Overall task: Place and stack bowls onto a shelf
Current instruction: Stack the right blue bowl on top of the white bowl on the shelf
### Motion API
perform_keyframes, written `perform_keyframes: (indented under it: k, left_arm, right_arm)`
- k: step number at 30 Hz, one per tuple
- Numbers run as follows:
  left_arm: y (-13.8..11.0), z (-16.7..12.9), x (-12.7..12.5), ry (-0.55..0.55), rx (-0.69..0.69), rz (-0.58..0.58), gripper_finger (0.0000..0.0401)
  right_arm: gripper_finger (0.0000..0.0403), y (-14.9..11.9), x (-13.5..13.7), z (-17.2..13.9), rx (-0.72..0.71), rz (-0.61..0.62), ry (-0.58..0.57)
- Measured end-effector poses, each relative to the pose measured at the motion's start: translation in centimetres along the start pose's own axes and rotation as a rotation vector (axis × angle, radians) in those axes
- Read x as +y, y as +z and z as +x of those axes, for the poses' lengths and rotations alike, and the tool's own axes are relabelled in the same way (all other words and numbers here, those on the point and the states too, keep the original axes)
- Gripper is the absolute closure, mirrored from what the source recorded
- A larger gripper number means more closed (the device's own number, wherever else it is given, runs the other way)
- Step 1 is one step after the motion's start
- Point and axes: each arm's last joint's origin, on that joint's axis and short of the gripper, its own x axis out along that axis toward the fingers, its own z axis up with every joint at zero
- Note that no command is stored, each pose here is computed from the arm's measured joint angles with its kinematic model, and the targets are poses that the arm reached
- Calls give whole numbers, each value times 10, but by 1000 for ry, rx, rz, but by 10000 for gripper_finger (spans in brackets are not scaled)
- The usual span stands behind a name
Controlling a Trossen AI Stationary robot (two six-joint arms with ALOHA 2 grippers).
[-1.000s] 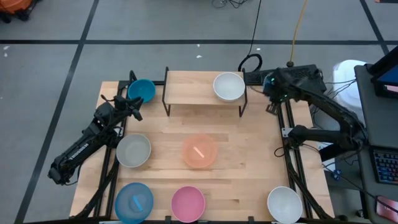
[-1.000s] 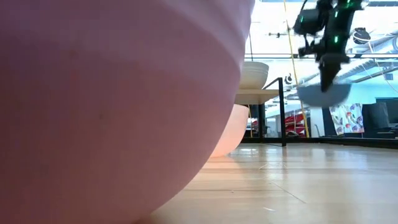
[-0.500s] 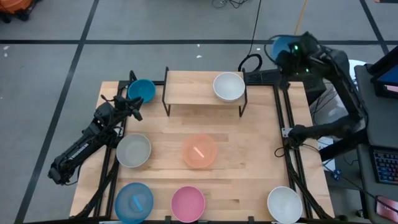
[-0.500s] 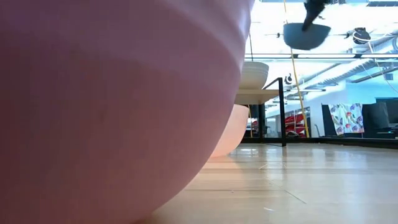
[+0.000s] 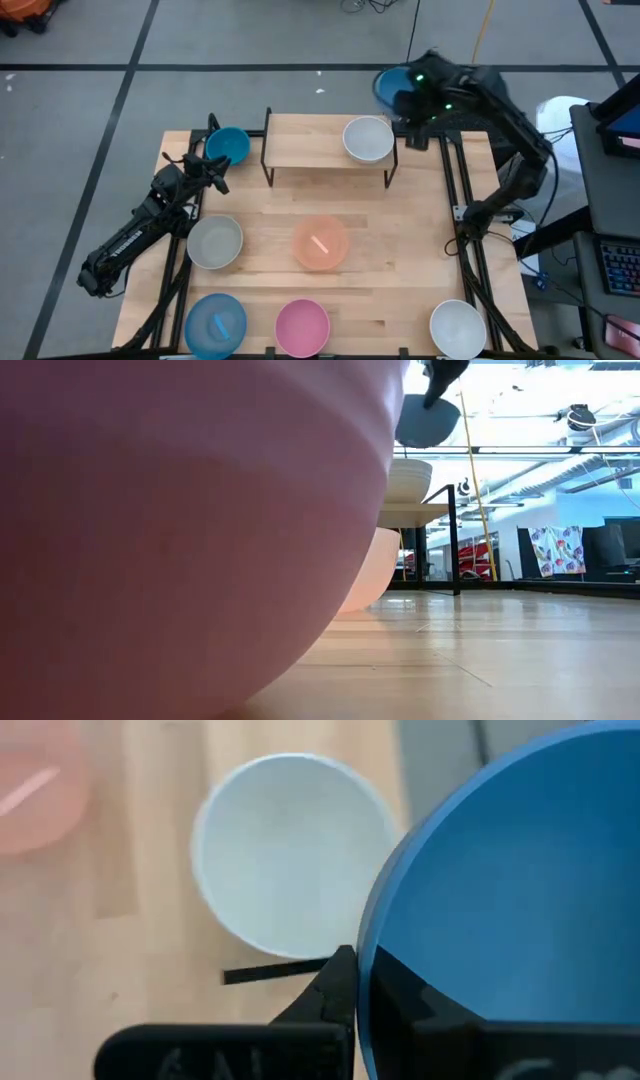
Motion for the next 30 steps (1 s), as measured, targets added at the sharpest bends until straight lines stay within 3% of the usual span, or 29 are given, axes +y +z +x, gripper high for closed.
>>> perform_keyframes:
  k: [11, 20, 30]
  left_arm:
    - [0, 0, 0, 0, 1, 2, 297]
    - [-1, 0, 0, 2, 7, 2, 297]
    - [-1, 0, 0, 2, 8, 4, 297]
  right_arm:
    - [403, 31, 26, 44, 48, -152, 218]
    - [403, 37, 27, 67, 107, -249, 264]
    - [403, 31, 28, 95, 194, -264, 318]
